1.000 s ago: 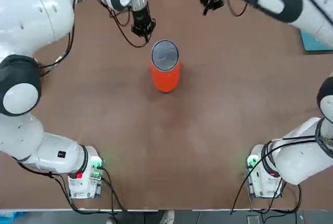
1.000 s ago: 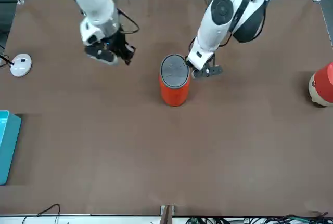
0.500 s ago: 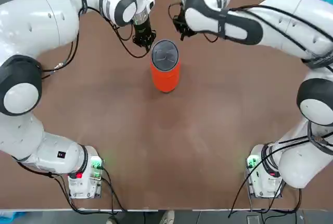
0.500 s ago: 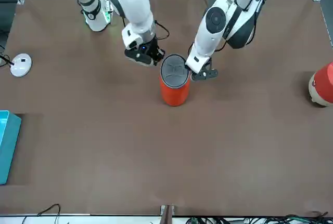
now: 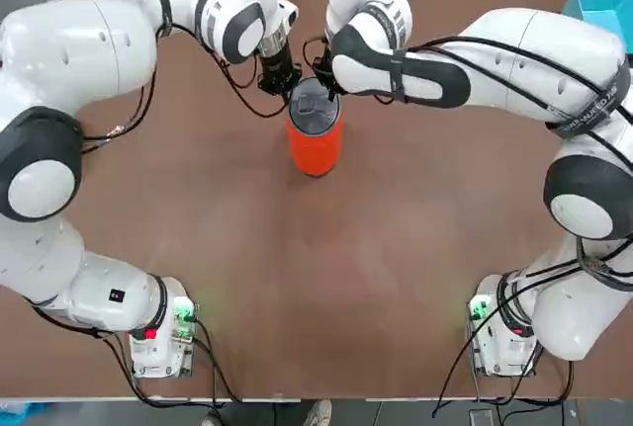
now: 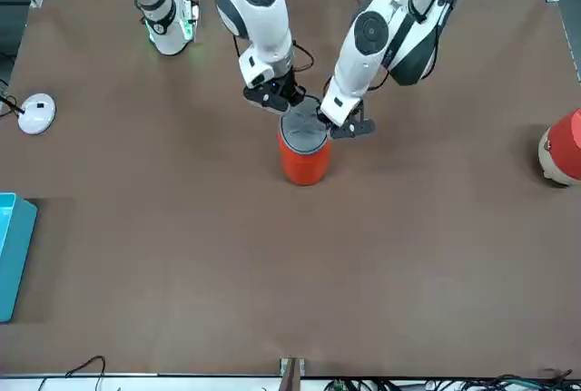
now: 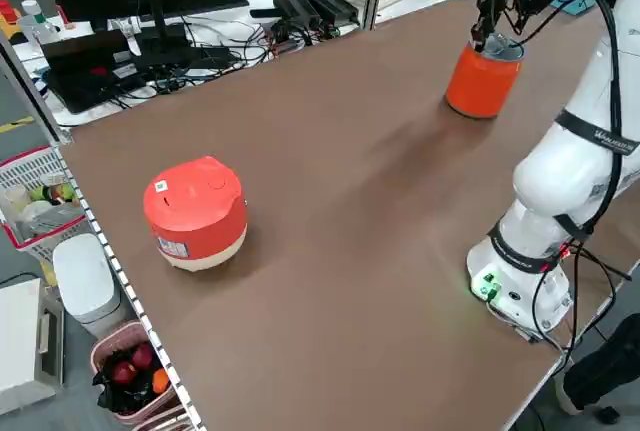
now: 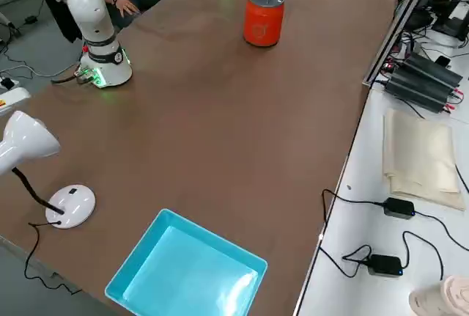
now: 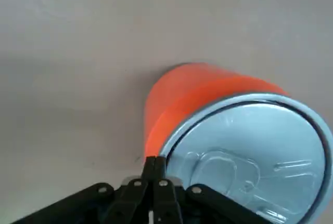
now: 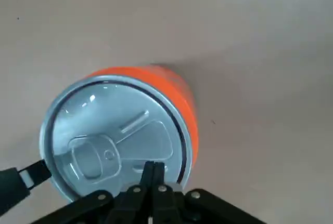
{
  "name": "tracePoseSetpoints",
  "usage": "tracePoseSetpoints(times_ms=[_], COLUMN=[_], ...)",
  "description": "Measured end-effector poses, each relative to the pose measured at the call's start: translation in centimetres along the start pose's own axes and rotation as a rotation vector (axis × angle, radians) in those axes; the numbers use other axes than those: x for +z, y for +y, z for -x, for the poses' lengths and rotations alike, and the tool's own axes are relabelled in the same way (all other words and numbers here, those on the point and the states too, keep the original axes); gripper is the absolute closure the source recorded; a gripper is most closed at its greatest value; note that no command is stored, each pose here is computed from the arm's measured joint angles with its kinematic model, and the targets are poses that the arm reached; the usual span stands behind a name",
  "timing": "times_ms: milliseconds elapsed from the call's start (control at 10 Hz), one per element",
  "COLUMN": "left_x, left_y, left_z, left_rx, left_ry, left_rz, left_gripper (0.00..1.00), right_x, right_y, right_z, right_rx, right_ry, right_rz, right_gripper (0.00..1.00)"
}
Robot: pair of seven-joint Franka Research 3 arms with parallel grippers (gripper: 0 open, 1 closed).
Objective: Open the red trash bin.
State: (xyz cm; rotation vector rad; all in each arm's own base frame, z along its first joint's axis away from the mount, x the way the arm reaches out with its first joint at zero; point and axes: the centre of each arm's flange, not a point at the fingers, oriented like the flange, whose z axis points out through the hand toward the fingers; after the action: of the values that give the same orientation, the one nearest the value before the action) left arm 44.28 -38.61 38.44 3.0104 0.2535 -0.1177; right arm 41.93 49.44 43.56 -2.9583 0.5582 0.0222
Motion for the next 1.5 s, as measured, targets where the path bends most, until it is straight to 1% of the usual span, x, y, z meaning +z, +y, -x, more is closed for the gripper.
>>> tracePoseSetpoints(times_ms=[500, 900, 1300, 1500], left_x=[0.0, 0.0, 0.0, 0.0], left_y=[0.0, 0.0, 0.0, 0.1], left_z=[0.0, 0.0, 0.0, 0.1], left_rx=[-0.001, -0.001, -0.001, 0.002], left_ry=[0.0, 0.0, 0.0, 0.003], left_rz=[-0.001, -0.001, 0.0, 0.003], left_gripper=[0.99, 0.99, 0.99, 0.99], right_x=[1.8, 4.8, 5.0, 4.6], right_y=[-0.7, -1.0, -1.1, -1.1], right_z=[-0.1, -0.8, -1.0, -1.2], right_rx=[-0.002, 0.006, 0.008, 0.01], right_ry=[0.009, 0.017, 0.02, 0.013], right_rz=[-0.017, -0.017, -0.021, -0.002], right_gripper=[0.99, 0.99, 0.99, 0.99])
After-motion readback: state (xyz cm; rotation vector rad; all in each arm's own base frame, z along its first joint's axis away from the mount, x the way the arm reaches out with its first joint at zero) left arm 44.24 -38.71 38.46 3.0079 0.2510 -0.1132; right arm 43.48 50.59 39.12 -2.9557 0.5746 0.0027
